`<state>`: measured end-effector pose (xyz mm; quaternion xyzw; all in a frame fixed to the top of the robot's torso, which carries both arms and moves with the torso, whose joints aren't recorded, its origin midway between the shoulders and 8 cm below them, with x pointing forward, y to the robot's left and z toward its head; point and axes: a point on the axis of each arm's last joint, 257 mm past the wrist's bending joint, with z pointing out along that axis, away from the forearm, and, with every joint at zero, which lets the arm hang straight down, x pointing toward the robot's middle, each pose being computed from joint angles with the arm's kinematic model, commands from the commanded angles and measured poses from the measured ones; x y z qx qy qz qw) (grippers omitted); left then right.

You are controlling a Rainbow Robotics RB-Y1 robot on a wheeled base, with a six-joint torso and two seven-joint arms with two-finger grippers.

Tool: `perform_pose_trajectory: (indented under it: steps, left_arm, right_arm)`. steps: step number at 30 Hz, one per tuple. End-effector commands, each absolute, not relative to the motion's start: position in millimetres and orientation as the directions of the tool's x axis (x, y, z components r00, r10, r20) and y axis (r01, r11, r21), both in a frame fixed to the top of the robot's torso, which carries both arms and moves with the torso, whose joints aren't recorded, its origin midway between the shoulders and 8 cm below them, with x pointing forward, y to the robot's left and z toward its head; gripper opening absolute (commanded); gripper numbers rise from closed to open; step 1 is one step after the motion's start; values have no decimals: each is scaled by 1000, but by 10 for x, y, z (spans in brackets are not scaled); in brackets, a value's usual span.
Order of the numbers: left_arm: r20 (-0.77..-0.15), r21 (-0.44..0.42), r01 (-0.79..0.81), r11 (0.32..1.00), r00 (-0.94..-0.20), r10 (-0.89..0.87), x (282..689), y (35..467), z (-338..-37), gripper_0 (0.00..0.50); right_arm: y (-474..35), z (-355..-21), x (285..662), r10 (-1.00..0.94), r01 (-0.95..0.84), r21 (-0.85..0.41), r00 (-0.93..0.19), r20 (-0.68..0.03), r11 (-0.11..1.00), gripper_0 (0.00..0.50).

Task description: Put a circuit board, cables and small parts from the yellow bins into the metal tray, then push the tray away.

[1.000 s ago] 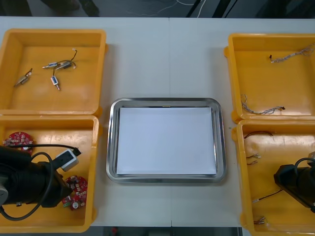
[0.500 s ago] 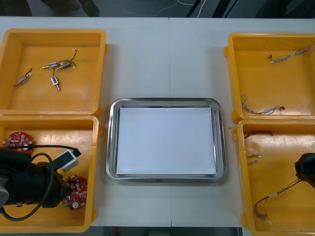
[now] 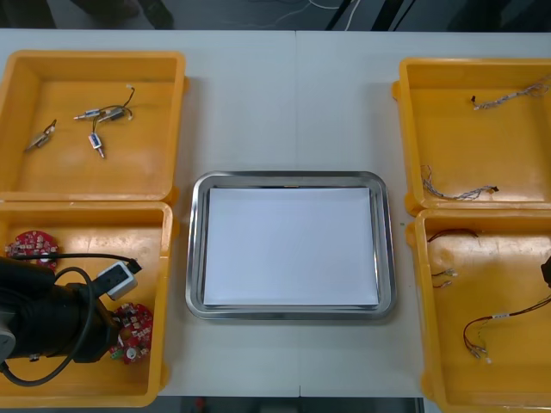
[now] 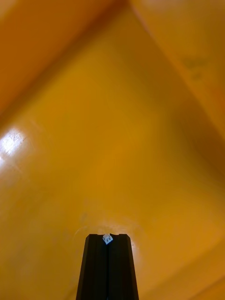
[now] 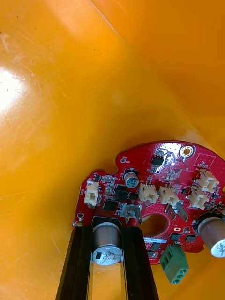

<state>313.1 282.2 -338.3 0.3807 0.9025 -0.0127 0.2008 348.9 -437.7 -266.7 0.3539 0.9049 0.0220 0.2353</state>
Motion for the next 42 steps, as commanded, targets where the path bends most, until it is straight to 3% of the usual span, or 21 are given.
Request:
perform_pose_trajectory:
  steps: [1, 22, 24, 26, 27, 28, 40, 42]
  left_arm:
    - [-374, 148, 640, 754, -669, 642, 3244, 2960, -3273, 0]
    - [-374, 217, 532, 818, -729, 573, 3616, 3506, -3006, 0]
    - [-374, 222, 521, 824, -735, 565, 3646, 3563, -2997, 0]
    - [-374, 227, 508, 831, -743, 556, 3672, 3628, -2995, 0]
    - [-375, 226, 504, 834, -745, 552, 3677, 3636, -2997, 0]
    - [-376, 227, 496, 838, -749, 545, 3692, 3661, -2996, 0]
    - [-399, 202, 457, 866, -769, 499, 3765, 3683, -2971, 1]
    - [-409, 174, 450, 876, -777, 480, 3760, 3630, -2967, 26]
  right_arm:
    - [-4610, -2343, 3615, 617, 626, 172, -614, -492, 761, 0]
    - [-4766, -2405, 3729, 637, 643, 172, -614, -466, 746, 0]
    - [-4762, -2404, 3732, 636, 642, 173, -615, -467, 747, 81]
    - [-4767, -2402, 3729, 633, 640, 170, -617, -467, 749, 349]
    - [-4762, -2406, 3729, 633, 639, 170, -618, -467, 750, 400]
    - [-4762, -2406, 3729, 633, 639, 170, -618, -467, 750, 487]
    - [-4754, -2336, 3707, 659, 650, 199, -608, -443, 734, 500]
    - [-4698, -2308, 3683, 675, 655, 213, -612, -413, 725, 500]
